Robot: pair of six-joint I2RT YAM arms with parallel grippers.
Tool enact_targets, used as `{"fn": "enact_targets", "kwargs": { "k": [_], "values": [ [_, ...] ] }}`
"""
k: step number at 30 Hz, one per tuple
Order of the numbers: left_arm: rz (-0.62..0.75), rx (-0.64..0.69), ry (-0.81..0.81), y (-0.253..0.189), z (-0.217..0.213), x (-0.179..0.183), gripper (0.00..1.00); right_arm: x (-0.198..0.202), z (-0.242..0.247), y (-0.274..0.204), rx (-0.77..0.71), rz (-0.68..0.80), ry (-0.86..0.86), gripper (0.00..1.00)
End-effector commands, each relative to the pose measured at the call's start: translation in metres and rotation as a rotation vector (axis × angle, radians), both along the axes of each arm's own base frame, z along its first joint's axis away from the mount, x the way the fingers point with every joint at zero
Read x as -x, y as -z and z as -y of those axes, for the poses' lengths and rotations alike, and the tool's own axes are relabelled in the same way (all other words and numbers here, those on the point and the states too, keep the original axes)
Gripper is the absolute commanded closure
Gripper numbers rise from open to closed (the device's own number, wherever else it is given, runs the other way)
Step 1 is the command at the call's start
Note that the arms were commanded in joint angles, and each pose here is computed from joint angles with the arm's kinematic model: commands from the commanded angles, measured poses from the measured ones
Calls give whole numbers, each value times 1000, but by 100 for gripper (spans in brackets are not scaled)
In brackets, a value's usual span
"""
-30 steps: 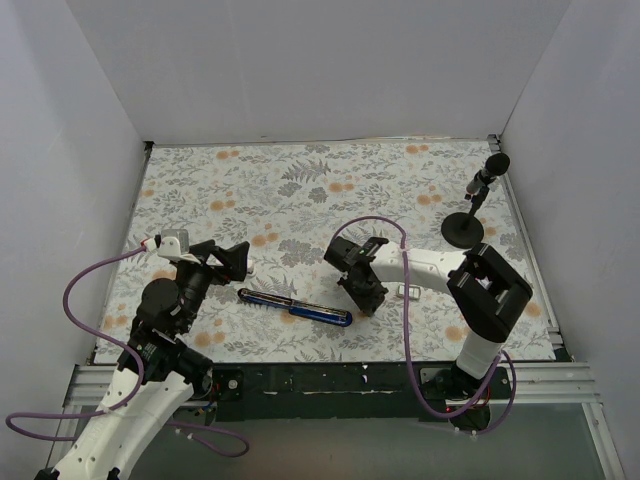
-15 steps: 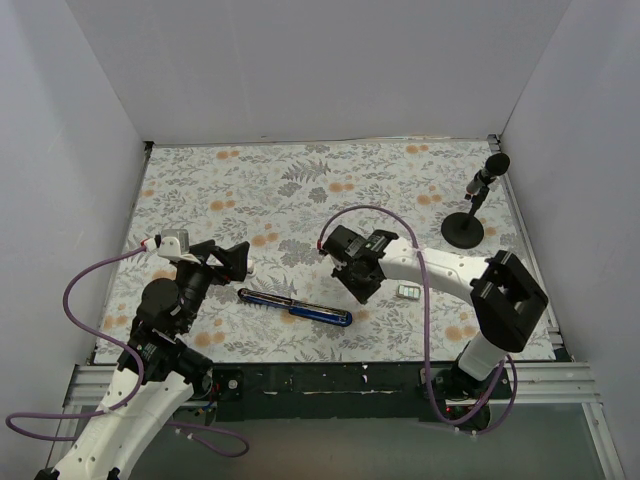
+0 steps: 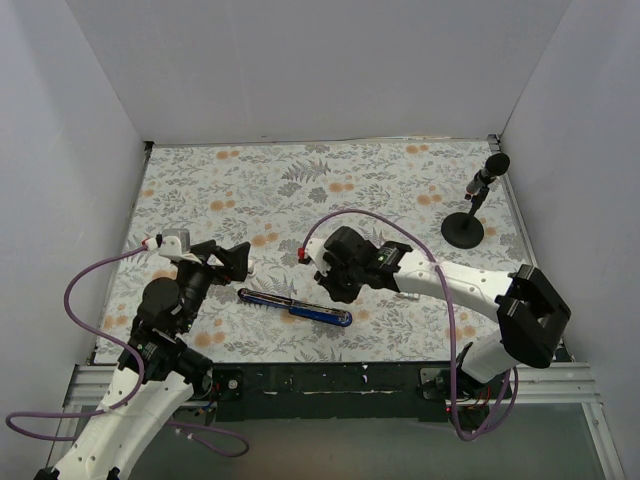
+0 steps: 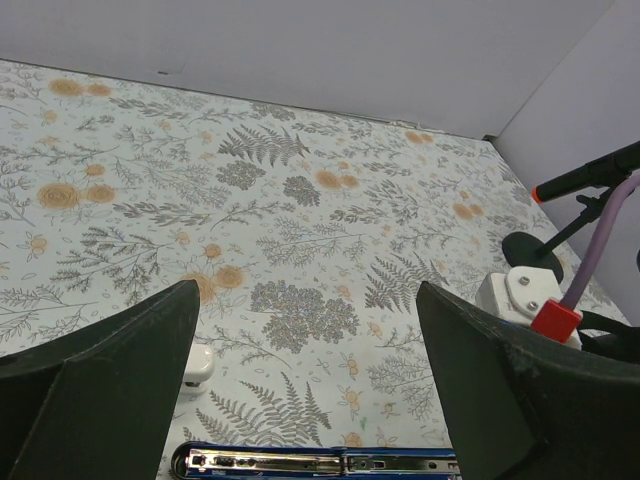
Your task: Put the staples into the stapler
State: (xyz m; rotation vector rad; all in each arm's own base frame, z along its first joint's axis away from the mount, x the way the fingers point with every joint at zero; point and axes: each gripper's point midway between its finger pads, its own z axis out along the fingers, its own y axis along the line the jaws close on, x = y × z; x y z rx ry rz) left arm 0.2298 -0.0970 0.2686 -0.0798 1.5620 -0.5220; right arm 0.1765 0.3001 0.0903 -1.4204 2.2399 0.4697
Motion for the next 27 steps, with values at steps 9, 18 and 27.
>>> {"fn": "enact_targets", "kwargs": {
  "k": [9,18,27],
  "values": [
    [-11,-24,-2,4,1,-4,9,17,-40,-2,-186,28,-254,80],
    [-15,-27,0,5,1,-5,9,20,-40,19,-139,11,-274,80],
    [-16,-28,0,6,1,-5,9,19,-35,30,-100,7,-264,81]
  ]
}}
